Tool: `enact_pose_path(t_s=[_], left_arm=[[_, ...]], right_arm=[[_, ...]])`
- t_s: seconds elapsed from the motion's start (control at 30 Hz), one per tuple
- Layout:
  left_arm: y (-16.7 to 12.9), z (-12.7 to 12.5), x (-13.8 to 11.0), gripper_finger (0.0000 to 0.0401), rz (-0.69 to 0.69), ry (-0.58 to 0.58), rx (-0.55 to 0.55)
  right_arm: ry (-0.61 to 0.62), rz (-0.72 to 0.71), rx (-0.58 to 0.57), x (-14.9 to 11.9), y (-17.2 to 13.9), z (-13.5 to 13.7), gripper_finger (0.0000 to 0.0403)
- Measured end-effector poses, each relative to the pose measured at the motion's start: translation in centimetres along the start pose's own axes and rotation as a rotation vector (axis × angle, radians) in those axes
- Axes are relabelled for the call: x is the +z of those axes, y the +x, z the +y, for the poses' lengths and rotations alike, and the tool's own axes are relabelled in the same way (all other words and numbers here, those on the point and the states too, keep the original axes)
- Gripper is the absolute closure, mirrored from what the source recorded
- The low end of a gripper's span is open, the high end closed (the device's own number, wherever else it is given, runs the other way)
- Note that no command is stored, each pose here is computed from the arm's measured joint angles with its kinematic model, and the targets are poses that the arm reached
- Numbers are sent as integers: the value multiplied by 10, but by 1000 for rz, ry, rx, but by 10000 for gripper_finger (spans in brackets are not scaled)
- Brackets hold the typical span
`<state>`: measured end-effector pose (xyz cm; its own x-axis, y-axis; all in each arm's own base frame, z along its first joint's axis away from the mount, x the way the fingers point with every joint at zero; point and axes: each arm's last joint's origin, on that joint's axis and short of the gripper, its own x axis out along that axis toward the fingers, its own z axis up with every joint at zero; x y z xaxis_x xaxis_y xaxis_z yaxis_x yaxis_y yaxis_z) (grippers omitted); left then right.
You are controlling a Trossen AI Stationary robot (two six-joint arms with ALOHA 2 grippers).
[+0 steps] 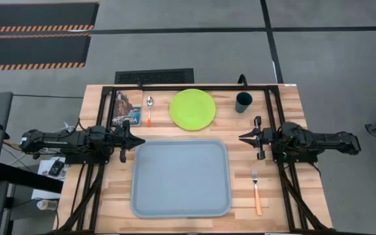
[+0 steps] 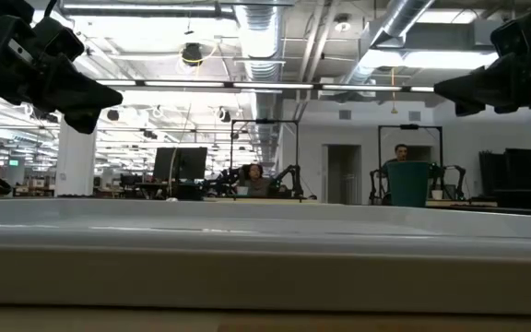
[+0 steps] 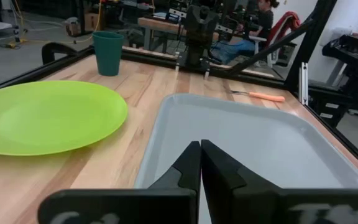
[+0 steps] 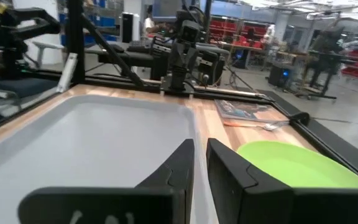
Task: Pick and place plate/cup/fork/spoon on tray
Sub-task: Put the dark blue cup on the blue tray
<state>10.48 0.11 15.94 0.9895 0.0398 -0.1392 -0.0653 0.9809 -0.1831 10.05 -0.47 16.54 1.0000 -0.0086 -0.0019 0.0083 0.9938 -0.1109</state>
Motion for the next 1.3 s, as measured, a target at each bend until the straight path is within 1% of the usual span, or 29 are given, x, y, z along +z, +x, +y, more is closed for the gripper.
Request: enact_pose_path(t_s=[0.2, 0.27, 0.3, 0.4, 0.43, 0.5, 0.57, 0.67, 0.73, 0.83, 0.9, 0.97, 1.1, 1.2, 1.27, 1.3], left_arm=[[0, 0, 0, 401, 0, 0, 0], [0, 0, 0, 401, 0, 0, 0], [0, 0, 0, 401, 0, 0, 0], [0, 0, 0, 401, -2, 0, 0], [0, 0, 0, 401, -5, 0, 0], [0, 0, 1, 401, -16, -1, -2], [0, -1, 3, 401, -31, -1, -5], [0, 0, 4, 401, -39, -2, -1], [0, 0, 4, 401, -48, -17, 26], [0, 1, 4, 401, -59, -153, 57], [0, 2, 4, 401, -62, -243, 77], [0, 3, 4, 401, -69, -286, 99], [-1, 5, 4, 401, -95, -303, 163], [-1, 6, 5, 401, -123, -348, 208], [-1, 7, 6, 401, -142, -400, 227], [-1, 7, 7, 401, -168, -427, 233]], right_arm=[[21, -14, 1, 1, 0, 0, 331], [70, -16, 10, 2, 0, 1, 331], [125, -25, 16, 3, 0, 1, 331], [403, -91, 46, 10, 0, 3, 331], [476, -121, 56, 13, -1, 3, 331], [565, -189, 81, 19, -2, 3, 331], [622, -254, 104, 26, -3, 2, 331], [661, -312, 128, 32, -5, 2, 331], [678, -358, 113, 35, -6, 1, 331], [714, -425, 44, 39, -8, -2, 331], [754, -456, -27, 41, -9, -4, 331], [768, -467, -111, 40, -9, -7, 331], [697, -479, -256, 40, -10, -10, 331], [621, -461, -285, 40, -10, -10, 331], [580, -495, -314, 45, -12, -12, 331], [561, -521, -336, 51, -15, -14, 331]])
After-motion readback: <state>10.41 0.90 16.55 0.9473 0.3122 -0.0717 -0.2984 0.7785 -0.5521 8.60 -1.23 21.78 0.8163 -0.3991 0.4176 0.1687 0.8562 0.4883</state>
